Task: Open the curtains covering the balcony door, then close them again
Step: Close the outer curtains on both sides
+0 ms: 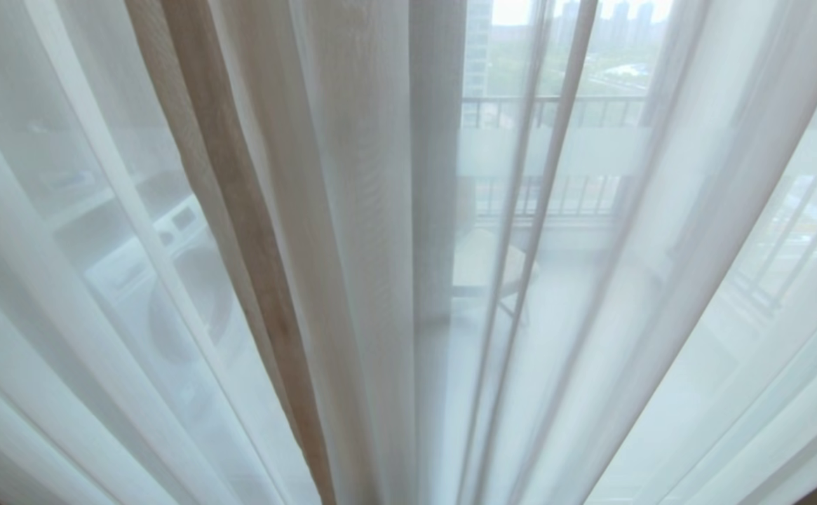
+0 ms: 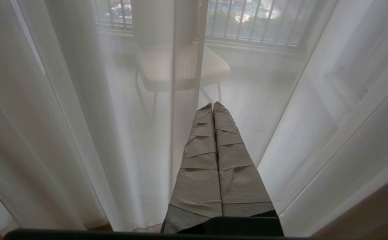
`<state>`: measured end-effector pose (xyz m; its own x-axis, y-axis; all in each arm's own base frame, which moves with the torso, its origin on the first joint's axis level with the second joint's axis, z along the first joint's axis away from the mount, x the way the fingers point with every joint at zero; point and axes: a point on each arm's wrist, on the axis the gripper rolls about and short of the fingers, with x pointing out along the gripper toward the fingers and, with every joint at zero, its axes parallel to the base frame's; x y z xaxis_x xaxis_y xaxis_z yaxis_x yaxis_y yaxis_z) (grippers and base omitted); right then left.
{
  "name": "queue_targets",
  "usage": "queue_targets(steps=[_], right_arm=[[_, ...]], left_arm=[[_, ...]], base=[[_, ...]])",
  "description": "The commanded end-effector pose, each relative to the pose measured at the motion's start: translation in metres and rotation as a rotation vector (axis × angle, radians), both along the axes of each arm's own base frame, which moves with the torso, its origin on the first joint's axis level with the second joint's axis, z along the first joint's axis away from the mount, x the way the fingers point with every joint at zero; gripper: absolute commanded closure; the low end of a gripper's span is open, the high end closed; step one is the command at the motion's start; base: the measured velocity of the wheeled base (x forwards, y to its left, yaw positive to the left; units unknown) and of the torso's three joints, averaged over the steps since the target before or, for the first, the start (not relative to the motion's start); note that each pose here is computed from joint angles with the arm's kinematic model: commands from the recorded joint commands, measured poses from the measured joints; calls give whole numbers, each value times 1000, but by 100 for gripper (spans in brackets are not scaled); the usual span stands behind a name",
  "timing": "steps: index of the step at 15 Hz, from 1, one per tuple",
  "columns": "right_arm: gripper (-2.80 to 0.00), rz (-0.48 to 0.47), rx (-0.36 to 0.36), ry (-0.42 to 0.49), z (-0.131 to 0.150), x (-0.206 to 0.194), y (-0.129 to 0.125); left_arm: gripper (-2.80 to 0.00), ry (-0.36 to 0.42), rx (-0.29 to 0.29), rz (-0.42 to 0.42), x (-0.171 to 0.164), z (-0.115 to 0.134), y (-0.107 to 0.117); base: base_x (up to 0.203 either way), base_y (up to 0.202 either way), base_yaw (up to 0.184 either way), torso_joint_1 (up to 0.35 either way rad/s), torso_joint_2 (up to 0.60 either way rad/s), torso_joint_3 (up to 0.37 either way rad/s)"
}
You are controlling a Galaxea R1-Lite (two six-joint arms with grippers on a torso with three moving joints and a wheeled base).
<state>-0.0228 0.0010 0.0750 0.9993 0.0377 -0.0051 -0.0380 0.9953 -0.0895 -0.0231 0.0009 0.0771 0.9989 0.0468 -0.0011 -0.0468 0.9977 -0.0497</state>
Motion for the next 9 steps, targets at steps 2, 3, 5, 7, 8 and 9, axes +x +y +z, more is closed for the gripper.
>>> queue_targets(steps=[2, 3, 5, 7, 8, 9], right_arm=[[0, 1, -1, -1, 0, 0, 0], [0, 1, -1, -1, 0, 0, 0], [0, 1, -1, -1, 0, 0, 0], [0, 1, -1, -1, 0, 0, 0], [0, 1, -1, -1, 0, 0, 0], [0, 1, -1, -1, 0, 0, 0]], left_arm=[[0, -13, 0, 1, 0, 1, 0], [0, -11, 0, 1, 0, 0, 0], [0, -10, 1, 1, 0, 0, 0], [0, -11, 4, 1, 0, 0, 0], [0, -10, 5, 1, 0, 0, 0], [0, -10, 6, 1, 0, 0, 0]], base=[[0, 0, 0, 0, 0, 0], [0, 0, 0, 0, 0, 0], [0, 0, 0, 0, 0, 0], [0, 0, 0, 0, 0, 0], [0, 0, 0, 0, 0, 0], [0, 0, 0, 0, 0, 0]])
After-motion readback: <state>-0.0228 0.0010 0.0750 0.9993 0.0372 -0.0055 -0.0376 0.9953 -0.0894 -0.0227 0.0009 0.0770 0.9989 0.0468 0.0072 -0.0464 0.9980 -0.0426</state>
